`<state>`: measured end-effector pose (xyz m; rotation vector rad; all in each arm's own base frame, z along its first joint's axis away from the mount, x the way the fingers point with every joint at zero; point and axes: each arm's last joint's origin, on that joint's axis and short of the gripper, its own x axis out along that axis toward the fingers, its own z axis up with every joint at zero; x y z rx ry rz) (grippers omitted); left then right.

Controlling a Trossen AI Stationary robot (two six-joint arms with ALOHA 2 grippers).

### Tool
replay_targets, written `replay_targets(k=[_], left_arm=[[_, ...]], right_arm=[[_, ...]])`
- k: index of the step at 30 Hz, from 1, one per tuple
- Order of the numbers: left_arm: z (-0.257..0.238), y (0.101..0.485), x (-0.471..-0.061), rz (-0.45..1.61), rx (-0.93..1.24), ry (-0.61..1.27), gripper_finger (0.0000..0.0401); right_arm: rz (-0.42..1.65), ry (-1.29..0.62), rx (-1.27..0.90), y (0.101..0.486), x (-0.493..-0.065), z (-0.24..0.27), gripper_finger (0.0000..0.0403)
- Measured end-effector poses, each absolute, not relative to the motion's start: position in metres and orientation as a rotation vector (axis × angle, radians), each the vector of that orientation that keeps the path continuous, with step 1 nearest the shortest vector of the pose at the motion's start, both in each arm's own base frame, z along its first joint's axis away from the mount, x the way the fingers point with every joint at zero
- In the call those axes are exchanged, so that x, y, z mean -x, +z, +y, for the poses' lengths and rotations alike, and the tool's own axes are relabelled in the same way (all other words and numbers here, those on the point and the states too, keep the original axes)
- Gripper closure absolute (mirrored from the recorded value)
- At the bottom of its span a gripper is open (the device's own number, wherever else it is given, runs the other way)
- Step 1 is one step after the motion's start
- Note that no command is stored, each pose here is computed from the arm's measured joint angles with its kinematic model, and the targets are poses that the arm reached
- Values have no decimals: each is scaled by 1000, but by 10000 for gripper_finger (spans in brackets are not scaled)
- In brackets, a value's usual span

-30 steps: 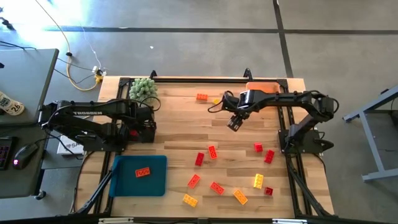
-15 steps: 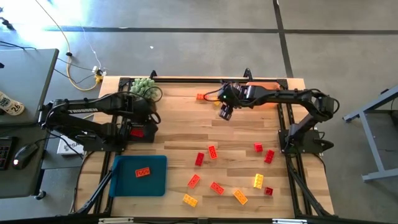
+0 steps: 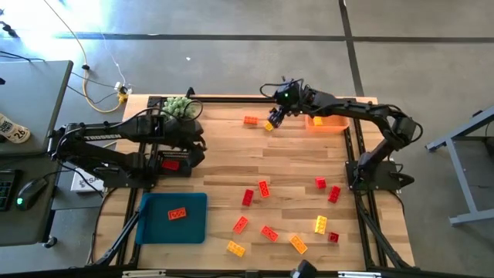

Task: Sort & place blocks by color
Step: Put the yellow game piece into the orange bin

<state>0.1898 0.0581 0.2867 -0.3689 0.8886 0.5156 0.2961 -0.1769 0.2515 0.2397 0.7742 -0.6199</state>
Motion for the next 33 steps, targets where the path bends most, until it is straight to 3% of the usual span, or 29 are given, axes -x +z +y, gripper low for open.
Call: replay_targets(k=[15,33], left_arm=[[60,292,-197,798,344,496,206],[61,293,-197,795,314,515,206]], right_arm=[[919,-632,-318,189,-315,-193,173],[986,-592,-375,155,-328,-188,173]])
